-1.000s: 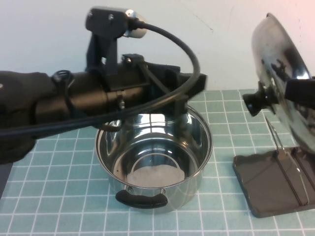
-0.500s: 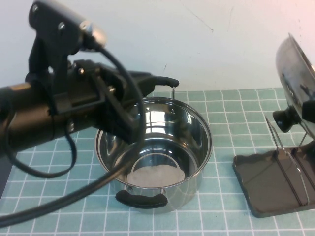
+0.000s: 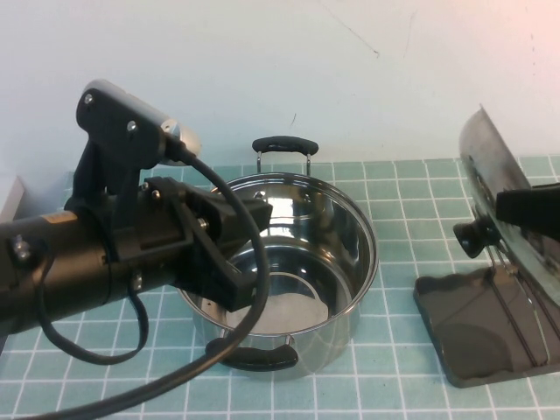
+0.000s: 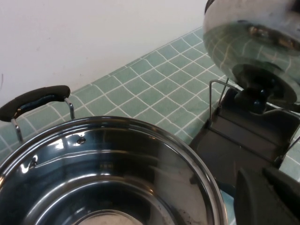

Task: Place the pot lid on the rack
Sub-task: Place the pot lid on the pot rack

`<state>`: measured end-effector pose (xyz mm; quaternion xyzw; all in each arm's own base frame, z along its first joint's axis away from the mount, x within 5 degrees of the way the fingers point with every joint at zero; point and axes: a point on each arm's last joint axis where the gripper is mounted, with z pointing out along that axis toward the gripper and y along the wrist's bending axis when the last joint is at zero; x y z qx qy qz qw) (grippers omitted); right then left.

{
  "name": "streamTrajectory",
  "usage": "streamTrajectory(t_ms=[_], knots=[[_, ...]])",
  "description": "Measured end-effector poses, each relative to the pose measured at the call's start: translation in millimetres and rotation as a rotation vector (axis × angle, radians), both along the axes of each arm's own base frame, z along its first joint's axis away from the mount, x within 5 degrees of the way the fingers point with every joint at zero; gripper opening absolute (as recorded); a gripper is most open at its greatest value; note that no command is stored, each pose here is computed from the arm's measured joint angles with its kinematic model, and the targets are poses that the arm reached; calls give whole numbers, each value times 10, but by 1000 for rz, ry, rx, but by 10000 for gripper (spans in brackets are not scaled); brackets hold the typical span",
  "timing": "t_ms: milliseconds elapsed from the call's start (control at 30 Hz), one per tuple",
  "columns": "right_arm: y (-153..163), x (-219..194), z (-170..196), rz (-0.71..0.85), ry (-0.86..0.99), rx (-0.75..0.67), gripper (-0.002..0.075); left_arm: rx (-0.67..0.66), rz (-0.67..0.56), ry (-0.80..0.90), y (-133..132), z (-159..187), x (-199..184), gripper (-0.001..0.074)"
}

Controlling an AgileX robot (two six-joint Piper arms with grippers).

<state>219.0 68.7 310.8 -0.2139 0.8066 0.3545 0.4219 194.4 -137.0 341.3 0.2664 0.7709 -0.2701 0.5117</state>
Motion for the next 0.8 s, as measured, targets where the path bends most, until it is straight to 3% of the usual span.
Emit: streamTrajectory(t_ms=[367,800], knots=[[-8,64,-100,-9,29,-9,27,-2,-9,8,-6,-3,-8,1],[-41,55,-165,-18,65,-82,199,1,-31,21,-17,-13,-26,1]])
